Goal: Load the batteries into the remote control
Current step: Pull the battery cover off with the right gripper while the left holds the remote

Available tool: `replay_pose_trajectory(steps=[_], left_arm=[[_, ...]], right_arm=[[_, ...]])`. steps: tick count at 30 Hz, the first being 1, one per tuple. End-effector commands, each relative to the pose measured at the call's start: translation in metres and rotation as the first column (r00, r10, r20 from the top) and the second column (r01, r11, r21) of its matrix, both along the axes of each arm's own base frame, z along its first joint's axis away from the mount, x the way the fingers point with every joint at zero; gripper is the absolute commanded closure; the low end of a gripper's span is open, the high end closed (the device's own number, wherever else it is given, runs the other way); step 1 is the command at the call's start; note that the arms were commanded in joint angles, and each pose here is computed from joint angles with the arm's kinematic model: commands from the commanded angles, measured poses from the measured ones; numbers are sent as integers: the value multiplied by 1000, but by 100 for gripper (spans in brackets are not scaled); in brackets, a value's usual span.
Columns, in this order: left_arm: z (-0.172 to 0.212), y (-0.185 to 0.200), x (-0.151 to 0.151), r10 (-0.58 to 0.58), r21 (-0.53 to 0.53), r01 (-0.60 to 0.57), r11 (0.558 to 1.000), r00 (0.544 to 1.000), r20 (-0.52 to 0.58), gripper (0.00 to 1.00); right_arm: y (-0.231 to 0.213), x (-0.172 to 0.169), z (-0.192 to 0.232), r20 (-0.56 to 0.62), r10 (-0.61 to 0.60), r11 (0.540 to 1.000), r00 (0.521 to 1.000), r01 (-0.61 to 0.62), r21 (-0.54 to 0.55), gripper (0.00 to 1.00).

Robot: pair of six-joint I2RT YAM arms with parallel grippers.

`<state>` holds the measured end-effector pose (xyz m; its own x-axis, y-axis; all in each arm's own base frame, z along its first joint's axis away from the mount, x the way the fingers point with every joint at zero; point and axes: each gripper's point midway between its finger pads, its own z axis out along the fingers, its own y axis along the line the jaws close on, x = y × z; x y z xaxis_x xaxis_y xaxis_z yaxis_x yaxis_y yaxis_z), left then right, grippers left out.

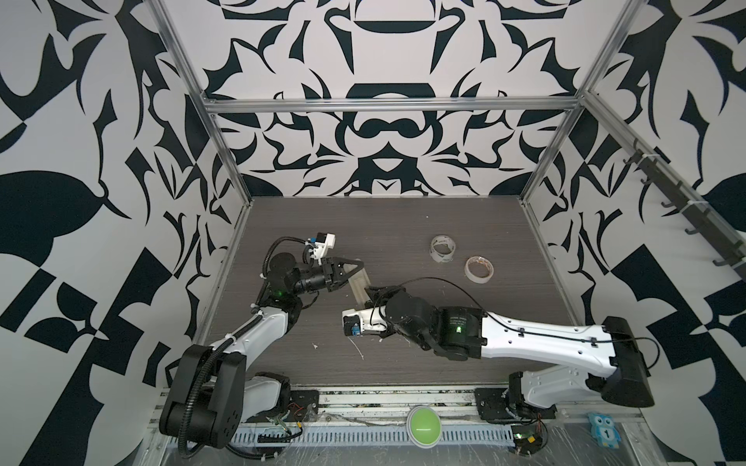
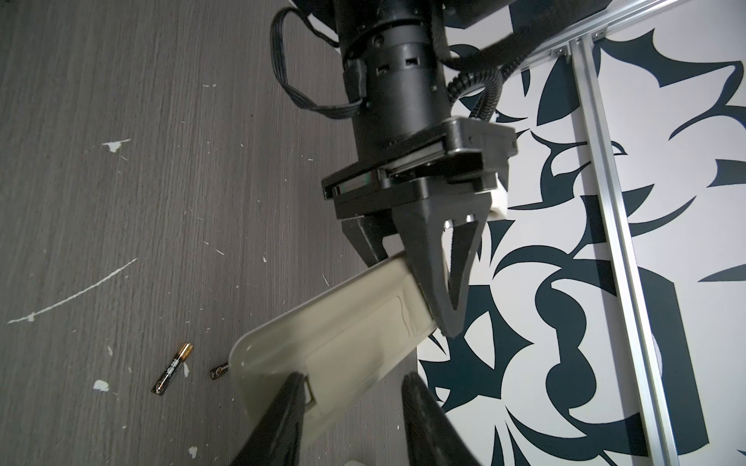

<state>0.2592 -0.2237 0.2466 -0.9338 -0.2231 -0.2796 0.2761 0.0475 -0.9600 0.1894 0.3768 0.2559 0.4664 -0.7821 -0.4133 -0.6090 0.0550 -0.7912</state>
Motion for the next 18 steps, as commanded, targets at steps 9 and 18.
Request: replay_pose_trajectory(steps=[9, 18], left_arm=[[4, -10, -27, -142, 8, 142, 990, 990, 9, 100], [0, -9, -26, -130, 26, 130, 991, 992, 2, 100]], right_arm=[[-3, 17, 52, 85, -92, 980, 992, 74, 186, 58], [-5, 16, 58, 96, -93, 977, 991, 73, 202, 58]])
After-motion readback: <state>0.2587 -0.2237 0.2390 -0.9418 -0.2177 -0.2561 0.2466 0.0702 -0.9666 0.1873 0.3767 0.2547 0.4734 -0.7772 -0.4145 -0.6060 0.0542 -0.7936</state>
